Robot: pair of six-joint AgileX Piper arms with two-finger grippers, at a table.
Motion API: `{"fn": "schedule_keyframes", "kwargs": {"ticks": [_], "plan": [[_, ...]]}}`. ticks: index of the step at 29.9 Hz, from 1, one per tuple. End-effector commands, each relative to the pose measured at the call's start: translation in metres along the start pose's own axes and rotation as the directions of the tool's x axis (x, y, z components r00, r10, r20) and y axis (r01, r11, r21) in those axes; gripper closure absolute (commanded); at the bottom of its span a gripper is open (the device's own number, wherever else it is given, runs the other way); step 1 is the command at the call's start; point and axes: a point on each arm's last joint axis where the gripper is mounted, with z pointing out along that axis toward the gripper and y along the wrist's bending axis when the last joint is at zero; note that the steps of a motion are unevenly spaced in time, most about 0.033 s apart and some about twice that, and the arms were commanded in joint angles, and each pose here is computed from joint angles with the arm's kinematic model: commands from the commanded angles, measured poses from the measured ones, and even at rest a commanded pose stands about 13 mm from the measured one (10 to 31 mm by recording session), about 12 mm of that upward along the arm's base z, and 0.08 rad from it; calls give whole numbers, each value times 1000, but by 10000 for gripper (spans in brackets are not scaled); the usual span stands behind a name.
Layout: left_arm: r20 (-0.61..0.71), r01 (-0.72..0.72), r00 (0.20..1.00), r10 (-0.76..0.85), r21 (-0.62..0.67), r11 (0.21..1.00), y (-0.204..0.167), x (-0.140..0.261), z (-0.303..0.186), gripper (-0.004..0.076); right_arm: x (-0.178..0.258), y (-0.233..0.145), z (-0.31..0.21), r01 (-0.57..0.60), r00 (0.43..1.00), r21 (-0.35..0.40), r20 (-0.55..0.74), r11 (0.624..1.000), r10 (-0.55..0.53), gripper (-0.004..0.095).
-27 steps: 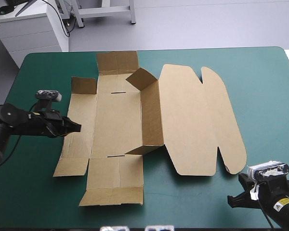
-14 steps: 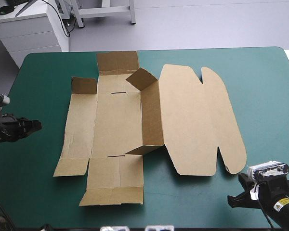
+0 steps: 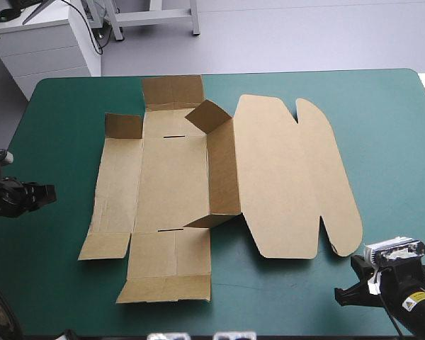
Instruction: Fold the box
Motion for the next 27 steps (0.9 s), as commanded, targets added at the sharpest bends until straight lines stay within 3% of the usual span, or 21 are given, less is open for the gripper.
{"fn": "schedule_keyframes", "kwargs": {"ticks": [1,3,7,16,27], "plan": [[-4,60,998,-60,41,997,6,-7,8,270,-12,0,-4,8,997,8,74,1000,-8,927],[-59,98,994,-94,72,993,11,-5,19,237,-12,0,-4,8,997,8,74,1000,-8,927],[-155,174,976,-155,123,977,22,-1,39,244,-12,0,-4,8,997,8,74,1000,-8,927],[-238,215,956,-172,171,962,30,2,62,244,-12,0,-4,8,997,8,74,1000,-8,927],[-346,196,933,-98,263,944,0,8,104,244,-12,0,-4,8,997,8,74,1000,-8,927]]}}
